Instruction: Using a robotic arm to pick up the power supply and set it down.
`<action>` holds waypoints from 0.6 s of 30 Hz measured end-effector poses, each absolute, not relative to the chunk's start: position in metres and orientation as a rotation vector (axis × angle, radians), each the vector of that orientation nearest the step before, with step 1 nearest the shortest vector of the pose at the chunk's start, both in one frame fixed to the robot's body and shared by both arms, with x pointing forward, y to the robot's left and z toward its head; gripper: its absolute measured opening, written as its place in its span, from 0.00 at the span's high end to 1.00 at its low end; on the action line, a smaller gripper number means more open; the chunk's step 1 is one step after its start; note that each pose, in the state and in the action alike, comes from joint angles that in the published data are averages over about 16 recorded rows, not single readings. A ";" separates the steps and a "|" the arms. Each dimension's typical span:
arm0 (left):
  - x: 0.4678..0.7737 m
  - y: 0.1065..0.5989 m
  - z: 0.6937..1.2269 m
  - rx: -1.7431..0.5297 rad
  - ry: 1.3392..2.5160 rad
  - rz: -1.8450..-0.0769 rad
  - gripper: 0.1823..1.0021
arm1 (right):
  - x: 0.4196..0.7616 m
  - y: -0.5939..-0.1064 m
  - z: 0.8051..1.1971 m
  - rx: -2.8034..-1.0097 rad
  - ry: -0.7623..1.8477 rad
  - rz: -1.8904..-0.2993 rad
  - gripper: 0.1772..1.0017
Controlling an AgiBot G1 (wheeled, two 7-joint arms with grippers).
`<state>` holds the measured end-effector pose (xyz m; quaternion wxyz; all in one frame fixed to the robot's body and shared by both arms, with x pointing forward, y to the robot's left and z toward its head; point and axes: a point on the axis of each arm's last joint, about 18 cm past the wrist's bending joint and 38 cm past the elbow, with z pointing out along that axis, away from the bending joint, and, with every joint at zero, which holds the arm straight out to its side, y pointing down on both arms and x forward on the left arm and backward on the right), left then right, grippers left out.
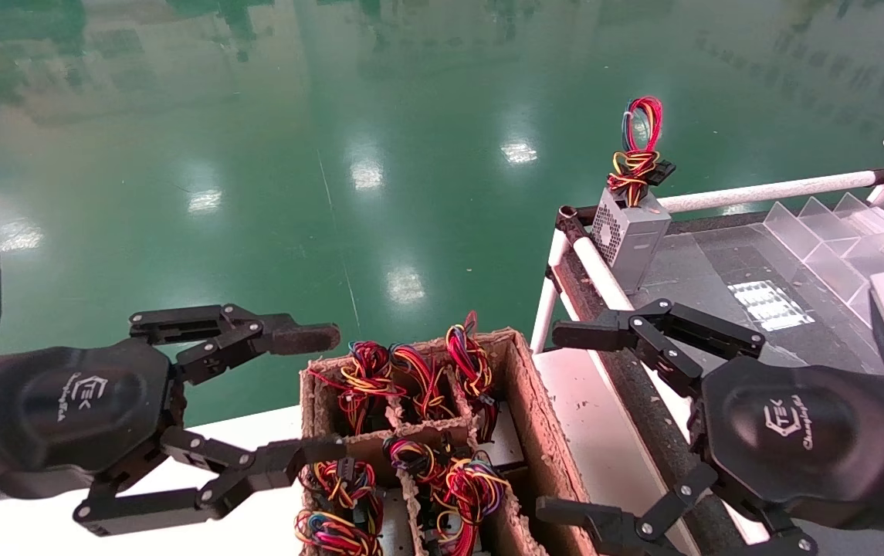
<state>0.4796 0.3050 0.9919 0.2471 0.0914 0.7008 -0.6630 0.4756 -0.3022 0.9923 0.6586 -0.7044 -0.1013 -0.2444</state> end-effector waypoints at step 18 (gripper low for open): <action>0.480 0.305 0.992 0.249 1.911 -1.808 0.78 | 0.476 -0.302 0.992 -1.595 -0.229 -0.553 0.00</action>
